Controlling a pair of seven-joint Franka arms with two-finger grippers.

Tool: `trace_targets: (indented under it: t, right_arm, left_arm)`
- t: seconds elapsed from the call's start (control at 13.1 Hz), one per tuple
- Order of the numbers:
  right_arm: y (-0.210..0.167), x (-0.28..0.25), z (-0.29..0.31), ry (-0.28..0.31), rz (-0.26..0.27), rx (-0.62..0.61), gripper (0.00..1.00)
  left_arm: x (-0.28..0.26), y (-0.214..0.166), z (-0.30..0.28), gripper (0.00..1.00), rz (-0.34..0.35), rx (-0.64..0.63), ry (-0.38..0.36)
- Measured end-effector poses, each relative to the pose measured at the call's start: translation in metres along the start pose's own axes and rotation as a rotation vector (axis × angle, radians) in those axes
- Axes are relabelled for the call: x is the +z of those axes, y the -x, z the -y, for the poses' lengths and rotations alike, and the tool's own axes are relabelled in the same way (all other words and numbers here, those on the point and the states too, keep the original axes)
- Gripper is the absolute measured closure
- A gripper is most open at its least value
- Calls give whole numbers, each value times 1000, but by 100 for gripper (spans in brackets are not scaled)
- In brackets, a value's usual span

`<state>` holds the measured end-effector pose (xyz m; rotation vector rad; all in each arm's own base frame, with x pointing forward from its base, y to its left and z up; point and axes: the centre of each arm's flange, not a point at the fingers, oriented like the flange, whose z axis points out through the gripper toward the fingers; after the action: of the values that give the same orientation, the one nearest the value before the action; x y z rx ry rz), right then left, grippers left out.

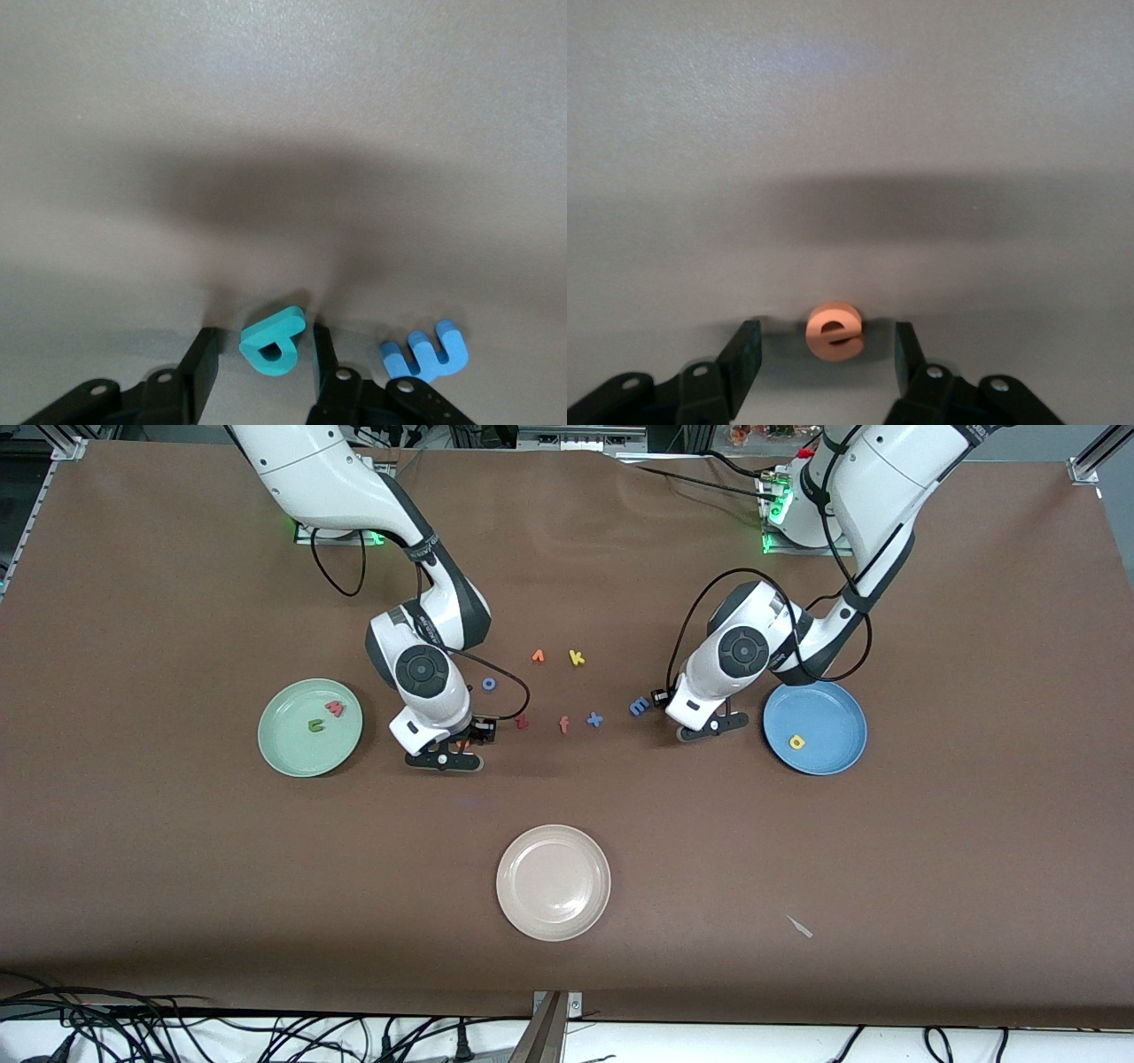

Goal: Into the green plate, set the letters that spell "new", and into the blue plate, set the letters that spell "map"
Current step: 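Grasp the orange and teal letters with the right and left grippers, then place the orange letter on the green plate and the teal on the blue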

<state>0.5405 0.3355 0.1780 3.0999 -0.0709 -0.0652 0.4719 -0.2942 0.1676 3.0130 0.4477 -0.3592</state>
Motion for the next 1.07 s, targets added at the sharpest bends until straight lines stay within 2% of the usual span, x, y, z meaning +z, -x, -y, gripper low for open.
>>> trace_targets:
  t: [0.08,0.15,0.23,0.3,0.38,0.46,0.76,1.07]
  right_arm:
    - [0,1,0,-1,-2,0,42]
    - [0,1,1,-3,-3,0,56]
    - [-1,0,1,-5,-5,0,68]
    - [-1,0,1,-5,-4,1,72]
    - [-1,0,1,-5,-5,1,72]
    - [-1,-1,1,-6,-6,1,72]
    - [-19,-34,-23,25,1,13,72]
    - [-47,-87,-112,93,62,-138,72]
  left_arm:
    - [0,0,0,57,0,-1,-1]
    - [0,0,1,57,0,-1,-1]
    - [-1,0,1,62,0,-1,-1]
    - [-1,-1,1,63,0,-2,-1]
    - [-2,0,0,70,-2,-1,-1]
    - [-2,0,0,71,-2,-1,0]
    - [-2,-1,0,71,-2,-1,0]
    - [-7,-6,1,71,-10,-9,9]
